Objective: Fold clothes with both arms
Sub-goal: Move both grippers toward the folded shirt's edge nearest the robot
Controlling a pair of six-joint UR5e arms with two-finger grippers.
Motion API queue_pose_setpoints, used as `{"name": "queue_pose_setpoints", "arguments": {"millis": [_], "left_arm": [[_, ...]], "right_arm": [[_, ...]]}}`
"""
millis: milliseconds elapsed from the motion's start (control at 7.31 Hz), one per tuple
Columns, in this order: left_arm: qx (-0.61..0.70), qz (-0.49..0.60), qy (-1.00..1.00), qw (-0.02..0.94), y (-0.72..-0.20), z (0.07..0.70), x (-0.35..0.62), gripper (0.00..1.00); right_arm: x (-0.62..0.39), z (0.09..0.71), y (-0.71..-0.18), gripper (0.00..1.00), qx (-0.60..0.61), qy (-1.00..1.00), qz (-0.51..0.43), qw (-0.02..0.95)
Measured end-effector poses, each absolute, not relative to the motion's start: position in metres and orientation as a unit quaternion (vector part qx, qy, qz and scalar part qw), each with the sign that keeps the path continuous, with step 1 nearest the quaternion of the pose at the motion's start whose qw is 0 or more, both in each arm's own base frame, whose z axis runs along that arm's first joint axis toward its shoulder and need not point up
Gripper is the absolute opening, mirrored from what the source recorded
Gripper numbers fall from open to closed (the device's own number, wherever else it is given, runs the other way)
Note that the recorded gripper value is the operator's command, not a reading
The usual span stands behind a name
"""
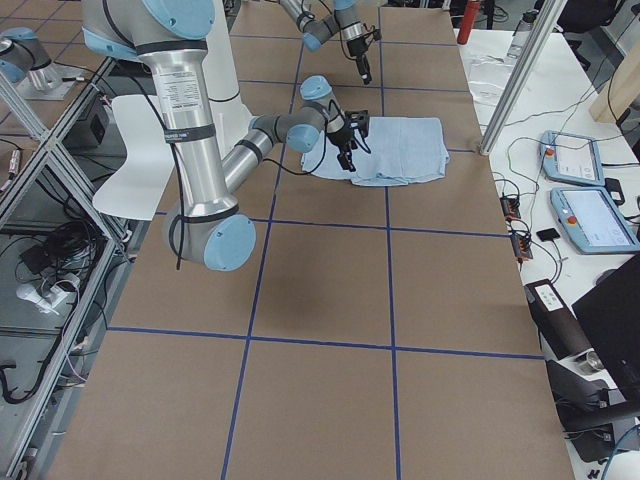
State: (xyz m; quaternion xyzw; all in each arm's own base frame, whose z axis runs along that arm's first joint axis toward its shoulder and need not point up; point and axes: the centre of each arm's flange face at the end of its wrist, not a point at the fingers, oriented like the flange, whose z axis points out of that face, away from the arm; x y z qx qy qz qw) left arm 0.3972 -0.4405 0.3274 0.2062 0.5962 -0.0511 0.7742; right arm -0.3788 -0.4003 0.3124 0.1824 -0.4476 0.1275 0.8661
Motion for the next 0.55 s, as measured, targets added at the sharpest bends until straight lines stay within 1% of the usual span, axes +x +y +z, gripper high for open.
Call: {"name": "queue_pose_setpoints", "arguments": {"millis": [137, 410, 547], "left_arm": [[0.18, -0.056, 0.61, 0.77, -0.398, 0.316, 0.408, 1.0], [0.128, -0.086, 0.578, 0.802, -0.334, 0.296, 0.447, 0.99], [0.097, -0.103, 0.561, 0.816, -0.306, 0.287, 0.471, 0.89]], "right_arm": [[-0.368, 0.333, -0.388, 1.0, 0.181, -0.478, 0.141, 0.848], [-0.359, 0.351, -0.379, 1.0, 0.178, -0.498, 0.157, 0.834], [-0.358, 0.353, -0.378, 1.0, 0.177, -0.499, 0.158, 0.834]]}}
